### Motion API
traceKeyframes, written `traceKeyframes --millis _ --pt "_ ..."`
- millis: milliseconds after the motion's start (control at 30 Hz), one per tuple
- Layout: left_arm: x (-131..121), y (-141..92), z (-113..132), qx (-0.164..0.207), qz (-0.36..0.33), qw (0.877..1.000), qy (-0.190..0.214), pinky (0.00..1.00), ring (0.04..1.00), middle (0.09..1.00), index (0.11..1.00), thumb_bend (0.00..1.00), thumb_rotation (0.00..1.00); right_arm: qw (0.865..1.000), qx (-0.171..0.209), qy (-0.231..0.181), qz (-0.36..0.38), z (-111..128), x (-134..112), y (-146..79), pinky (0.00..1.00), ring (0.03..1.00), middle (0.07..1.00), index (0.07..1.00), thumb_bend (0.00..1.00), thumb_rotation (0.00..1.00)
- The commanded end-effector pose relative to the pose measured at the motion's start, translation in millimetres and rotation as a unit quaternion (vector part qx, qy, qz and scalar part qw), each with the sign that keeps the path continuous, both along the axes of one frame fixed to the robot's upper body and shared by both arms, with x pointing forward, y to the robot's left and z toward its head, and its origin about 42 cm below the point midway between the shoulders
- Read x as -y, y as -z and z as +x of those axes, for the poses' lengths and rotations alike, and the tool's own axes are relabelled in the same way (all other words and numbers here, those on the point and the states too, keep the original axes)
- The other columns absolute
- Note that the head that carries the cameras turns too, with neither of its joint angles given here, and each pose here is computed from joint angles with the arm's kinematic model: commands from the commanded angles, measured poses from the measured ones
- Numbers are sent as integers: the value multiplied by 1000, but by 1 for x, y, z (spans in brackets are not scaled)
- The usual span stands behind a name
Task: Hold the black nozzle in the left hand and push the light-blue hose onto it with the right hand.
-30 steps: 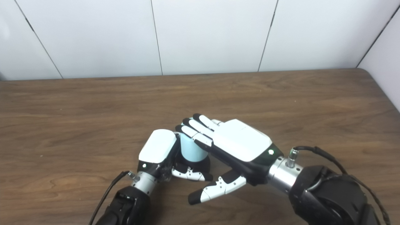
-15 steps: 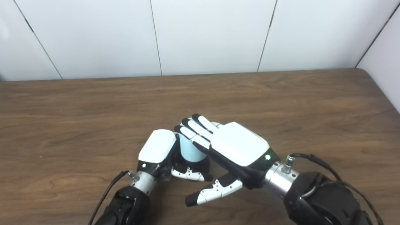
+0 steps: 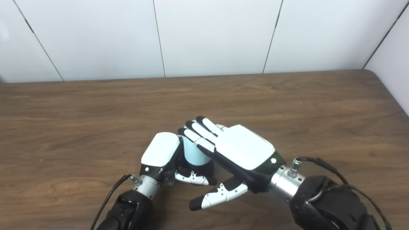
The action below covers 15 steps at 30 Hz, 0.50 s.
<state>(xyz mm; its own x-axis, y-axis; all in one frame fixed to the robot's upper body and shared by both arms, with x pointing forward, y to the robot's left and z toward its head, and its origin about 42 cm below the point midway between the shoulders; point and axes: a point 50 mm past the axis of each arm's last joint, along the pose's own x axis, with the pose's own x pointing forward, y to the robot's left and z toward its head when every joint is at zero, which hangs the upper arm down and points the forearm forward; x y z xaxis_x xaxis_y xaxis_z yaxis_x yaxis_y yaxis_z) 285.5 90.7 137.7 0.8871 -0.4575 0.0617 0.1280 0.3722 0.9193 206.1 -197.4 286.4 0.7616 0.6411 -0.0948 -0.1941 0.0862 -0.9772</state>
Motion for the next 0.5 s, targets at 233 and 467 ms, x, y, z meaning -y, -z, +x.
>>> traceKeyframes --millis 233,467 --pt "-10 19 -6 -42 40 998 -10 318 399 402 494 522 0 991 -122 -8 -60 -6 3 35 910 995 978 977 666 969" --pt "-10 20 -6 -45 40 998 -11 309 392 400 493 522 0 991 -124 -6 -57 -5 0 40 918 1000 988 987 657 949"
